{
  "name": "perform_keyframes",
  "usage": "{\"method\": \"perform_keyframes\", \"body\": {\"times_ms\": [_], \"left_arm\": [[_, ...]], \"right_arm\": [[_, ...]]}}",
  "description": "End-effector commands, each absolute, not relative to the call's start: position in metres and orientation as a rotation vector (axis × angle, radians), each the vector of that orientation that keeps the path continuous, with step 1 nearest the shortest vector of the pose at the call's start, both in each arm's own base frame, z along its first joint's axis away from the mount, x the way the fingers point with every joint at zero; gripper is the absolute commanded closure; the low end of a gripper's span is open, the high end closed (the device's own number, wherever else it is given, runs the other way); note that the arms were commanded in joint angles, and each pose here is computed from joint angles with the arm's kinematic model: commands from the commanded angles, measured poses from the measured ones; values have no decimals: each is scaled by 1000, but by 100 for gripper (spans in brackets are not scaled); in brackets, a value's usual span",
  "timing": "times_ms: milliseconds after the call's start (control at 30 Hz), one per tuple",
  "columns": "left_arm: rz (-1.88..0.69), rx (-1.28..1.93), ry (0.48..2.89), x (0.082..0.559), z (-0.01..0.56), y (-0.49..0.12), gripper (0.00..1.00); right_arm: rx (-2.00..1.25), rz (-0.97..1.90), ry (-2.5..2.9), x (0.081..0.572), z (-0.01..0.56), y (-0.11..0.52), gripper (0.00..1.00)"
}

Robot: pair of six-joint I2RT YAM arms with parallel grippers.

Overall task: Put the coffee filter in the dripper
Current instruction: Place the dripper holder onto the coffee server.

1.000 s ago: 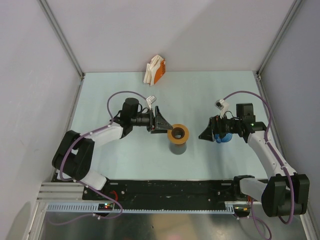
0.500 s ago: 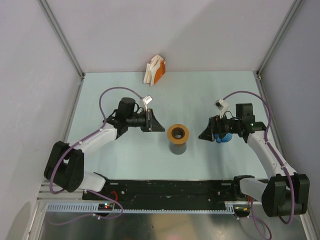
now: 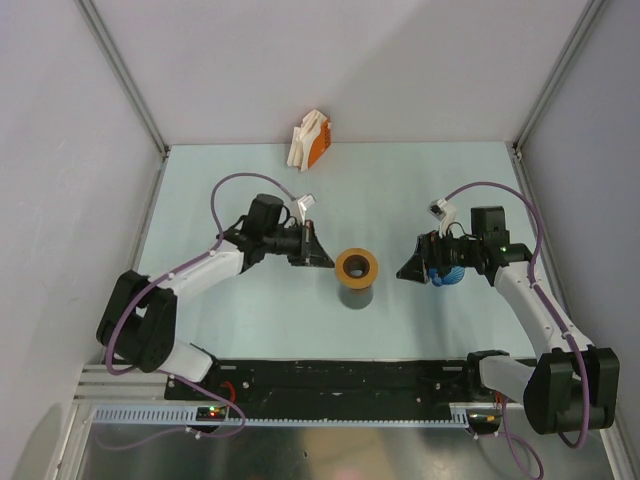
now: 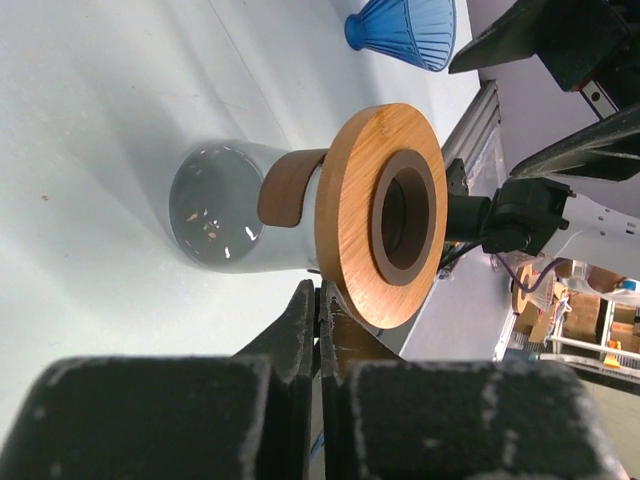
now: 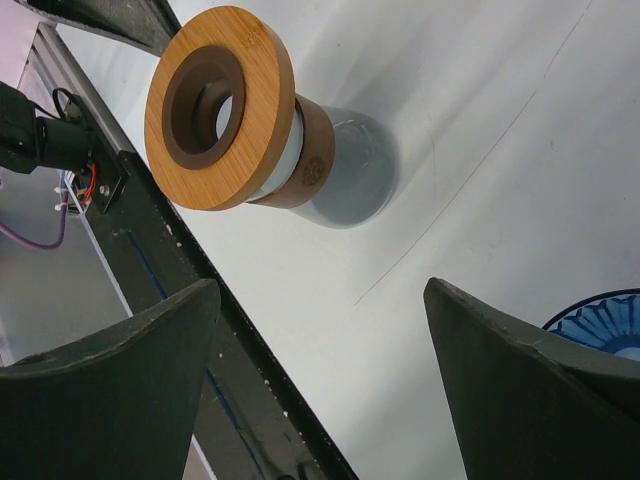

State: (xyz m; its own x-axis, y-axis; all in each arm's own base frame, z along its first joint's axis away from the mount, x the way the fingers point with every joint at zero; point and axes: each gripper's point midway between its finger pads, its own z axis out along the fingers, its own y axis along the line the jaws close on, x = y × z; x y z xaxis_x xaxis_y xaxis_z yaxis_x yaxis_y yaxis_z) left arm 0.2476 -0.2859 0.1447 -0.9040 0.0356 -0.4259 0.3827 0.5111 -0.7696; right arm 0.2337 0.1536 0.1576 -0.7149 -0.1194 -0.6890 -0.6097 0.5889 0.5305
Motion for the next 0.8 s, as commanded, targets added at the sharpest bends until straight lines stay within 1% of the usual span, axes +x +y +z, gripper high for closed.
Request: {"method": "perform_keyframes", "body": {"times_ms": [0, 100, 233, 300, 367, 500, 533, 567, 600, 633, 667, 767], "left_arm": [[-1351, 427, 2333, 252, 161, -296, 99], [-1351, 433, 2327, 252, 162, -297, 99], [-1360, 453, 2317, 249, 164, -298, 95], [-1351, 452, 2317, 249, 164, -297, 89], [-1330, 450, 2321, 250, 162, -293, 75], [-1261, 443, 2267, 259, 171, -272, 40], [-1217, 441, 2240, 265, 175, -263, 29], [-1174, 457, 2194, 267, 183, -255, 22], [-1114, 450, 2161, 273, 188, -245, 11], [-1053, 457, 2112, 275, 198, -236, 6], [-993, 448, 2074, 279, 206, -226, 3], [-859, 427, 2008, 281, 231, -196, 1]], "right_arm": [[-594, 1037, 2180, 237, 164, 155, 11], [-595, 1038, 2180, 237, 164, 155, 11], [-594, 1034, 2180, 237, 164, 154, 11], [-595, 1029, 2179, 237, 164, 154, 11], [-596, 1013, 2170, 239, 166, 152, 11], [-611, 880, 2180, 243, 171, 129, 11], [-596, 828, 2187, 246, 172, 117, 11], [-596, 777, 2194, 247, 174, 107, 11], [-594, 721, 2186, 250, 179, 95, 11], [-582, 677, 2196, 249, 181, 85, 11], [-572, 632, 2194, 250, 184, 75, 11], [-501, 518, 2252, 250, 181, 48, 11]]}}
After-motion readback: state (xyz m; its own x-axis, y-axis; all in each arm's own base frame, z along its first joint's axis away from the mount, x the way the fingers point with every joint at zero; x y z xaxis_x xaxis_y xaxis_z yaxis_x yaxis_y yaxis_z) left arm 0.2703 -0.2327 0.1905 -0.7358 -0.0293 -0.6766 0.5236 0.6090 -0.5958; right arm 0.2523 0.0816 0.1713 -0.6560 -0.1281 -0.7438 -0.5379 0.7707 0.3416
